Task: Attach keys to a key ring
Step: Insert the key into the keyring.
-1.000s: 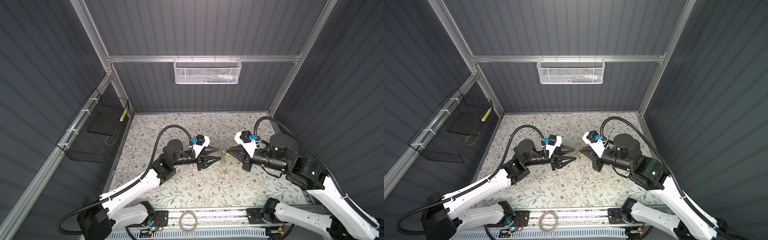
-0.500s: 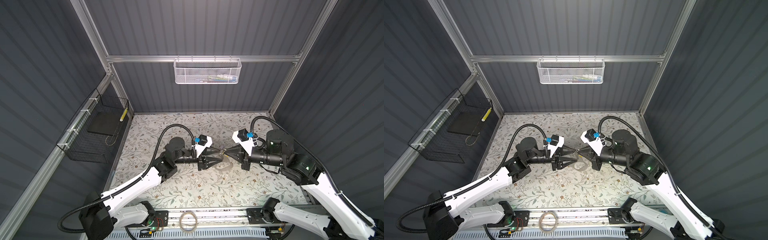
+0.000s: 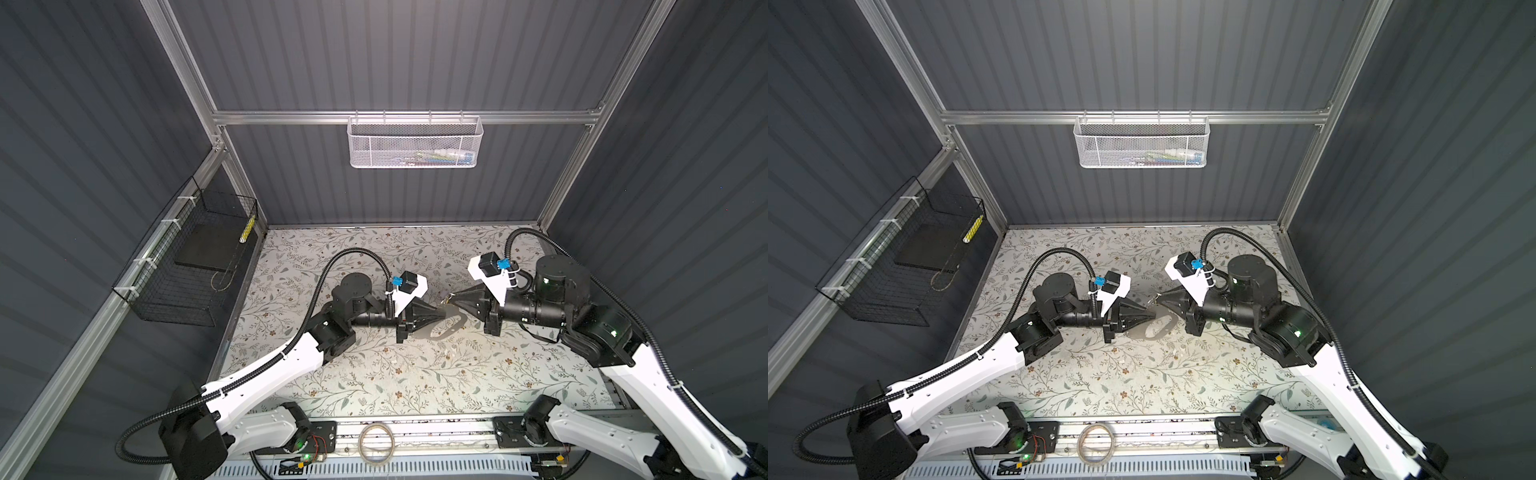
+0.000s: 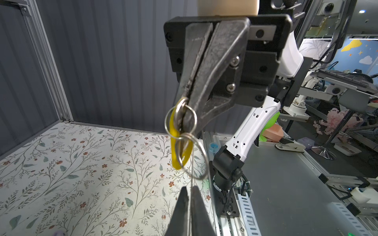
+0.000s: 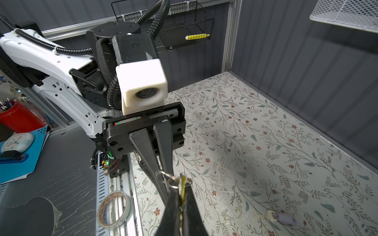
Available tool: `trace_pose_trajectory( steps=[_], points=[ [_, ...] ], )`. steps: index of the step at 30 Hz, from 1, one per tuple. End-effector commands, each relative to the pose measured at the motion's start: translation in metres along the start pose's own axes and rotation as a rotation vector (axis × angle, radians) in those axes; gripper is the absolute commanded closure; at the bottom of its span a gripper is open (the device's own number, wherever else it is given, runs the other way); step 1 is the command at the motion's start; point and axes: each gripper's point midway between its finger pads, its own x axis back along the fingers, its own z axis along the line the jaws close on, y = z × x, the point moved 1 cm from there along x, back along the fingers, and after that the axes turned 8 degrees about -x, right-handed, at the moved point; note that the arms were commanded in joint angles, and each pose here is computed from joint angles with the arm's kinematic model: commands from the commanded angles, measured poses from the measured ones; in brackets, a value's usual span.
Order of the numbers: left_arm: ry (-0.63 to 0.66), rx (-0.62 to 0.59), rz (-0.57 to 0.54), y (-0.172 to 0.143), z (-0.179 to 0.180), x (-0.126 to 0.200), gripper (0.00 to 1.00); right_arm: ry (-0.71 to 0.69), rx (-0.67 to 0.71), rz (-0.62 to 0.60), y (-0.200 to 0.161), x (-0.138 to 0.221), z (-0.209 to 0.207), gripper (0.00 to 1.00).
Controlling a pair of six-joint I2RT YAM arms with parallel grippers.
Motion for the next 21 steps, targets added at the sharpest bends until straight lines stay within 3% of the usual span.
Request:
trace_pose_trajectory(
  steps=[1,7,8,10,13,17,21],
  points=[
    [0.049,0.012,0.017,0.006,0.01,0.0,0.96,0.002,-0.001,-0.042,0.011,0.004,0.001,1.0],
    [0.226,0.084,0.028,0.013,0.037,0.005,1.0,-0.133,-0.044,-0.046,0.011,0.001,-0.023,0.99],
    [0.262,0.102,0.024,0.015,0.043,0.007,1.0,-0.152,-0.048,-0.047,0.011,0.001,-0.026,0.94],
    [0.385,0.156,0.016,0.018,0.061,0.013,1.0,-0.248,-0.071,-0.067,0.013,0.004,-0.042,0.71],
    [0.57,0.231,0.006,0.021,0.088,0.025,1.0,-0.325,-0.108,-0.099,0.014,0.009,-0.054,0.6],
    [0.826,0.281,0.028,0.023,0.115,0.047,1.0,-0.341,-0.19,-0.129,0.006,0.006,-0.06,0.56],
    [1.087,0.215,0.137,0.022,0.129,0.056,1.0,-0.242,-0.289,-0.164,-0.001,-0.01,-0.052,0.56]
  ],
)
